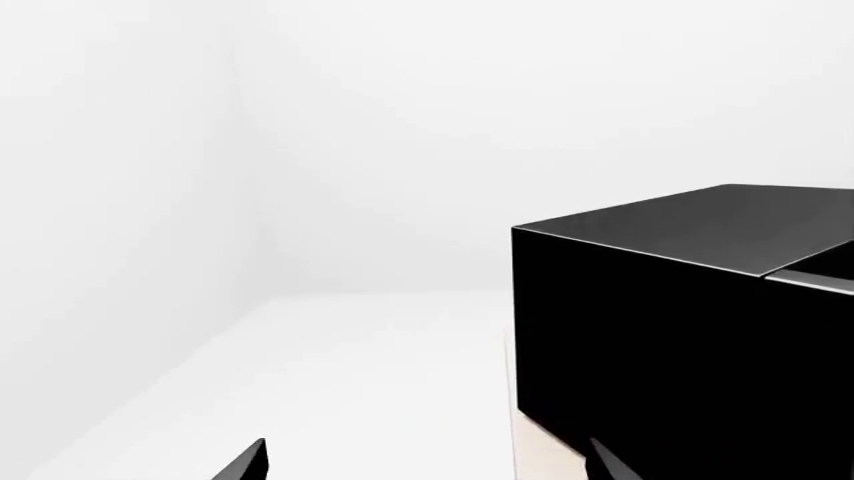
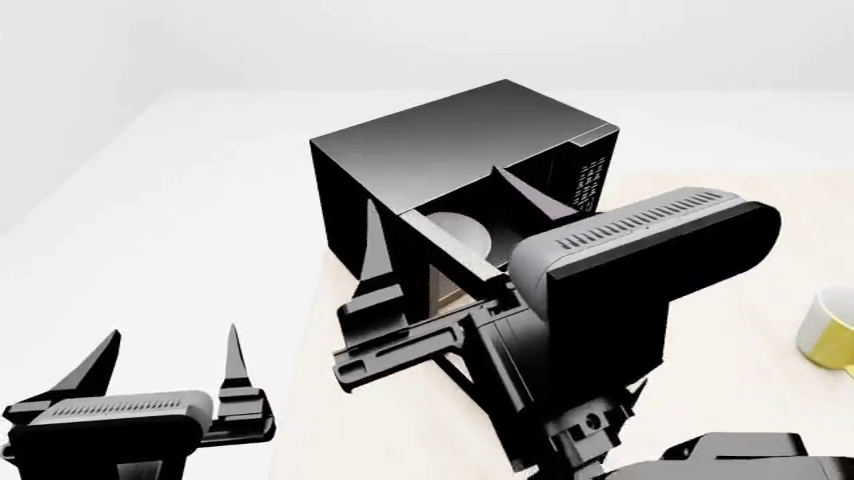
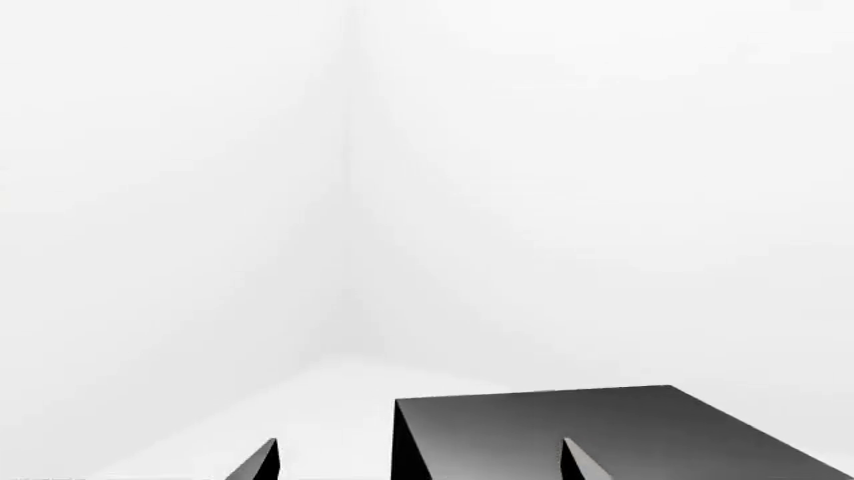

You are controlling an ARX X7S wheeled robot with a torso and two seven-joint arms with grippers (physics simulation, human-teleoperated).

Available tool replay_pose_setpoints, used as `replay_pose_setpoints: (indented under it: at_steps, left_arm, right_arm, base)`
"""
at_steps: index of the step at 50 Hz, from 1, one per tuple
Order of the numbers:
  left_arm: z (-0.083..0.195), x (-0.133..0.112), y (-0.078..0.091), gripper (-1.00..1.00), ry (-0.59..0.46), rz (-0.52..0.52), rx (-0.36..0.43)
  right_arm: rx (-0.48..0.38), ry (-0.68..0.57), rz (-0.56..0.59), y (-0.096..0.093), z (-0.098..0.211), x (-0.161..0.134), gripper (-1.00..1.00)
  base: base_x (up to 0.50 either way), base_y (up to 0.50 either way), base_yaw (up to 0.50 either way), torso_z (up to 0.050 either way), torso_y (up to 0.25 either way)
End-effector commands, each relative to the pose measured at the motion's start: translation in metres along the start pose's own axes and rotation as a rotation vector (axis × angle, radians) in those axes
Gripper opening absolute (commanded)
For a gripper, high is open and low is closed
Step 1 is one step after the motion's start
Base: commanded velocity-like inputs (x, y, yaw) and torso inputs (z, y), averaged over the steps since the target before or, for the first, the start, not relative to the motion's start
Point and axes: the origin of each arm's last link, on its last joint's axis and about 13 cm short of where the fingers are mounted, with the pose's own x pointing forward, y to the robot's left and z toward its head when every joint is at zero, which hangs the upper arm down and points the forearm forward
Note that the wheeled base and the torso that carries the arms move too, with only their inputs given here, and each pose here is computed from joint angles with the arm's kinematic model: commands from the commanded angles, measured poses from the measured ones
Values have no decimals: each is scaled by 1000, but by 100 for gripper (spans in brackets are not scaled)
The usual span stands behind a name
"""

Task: Close the microwave.

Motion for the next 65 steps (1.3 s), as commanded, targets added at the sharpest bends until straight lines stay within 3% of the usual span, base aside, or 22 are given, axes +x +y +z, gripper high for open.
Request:
replay_pose_setpoints:
  at_steps: [1, 22, 65]
  left_arm:
    - [1, 0, 0, 100, 0, -2, -1]
    - [0, 0, -1, 100, -1, -10, -1]
    - [0, 0, 0, 100, 0, -11, -4]
  right_arm:
    - [5, 18, -1, 1, -1, 13, 100]
    - [-11, 89, -20, -4, -23, 27, 100]
    - [-1, 192, 24, 1, -49, 19, 100]
  base:
    - [0, 0, 0, 0, 0]
    - [0, 0, 0, 0, 0]
    - [0, 0, 0, 0, 0]
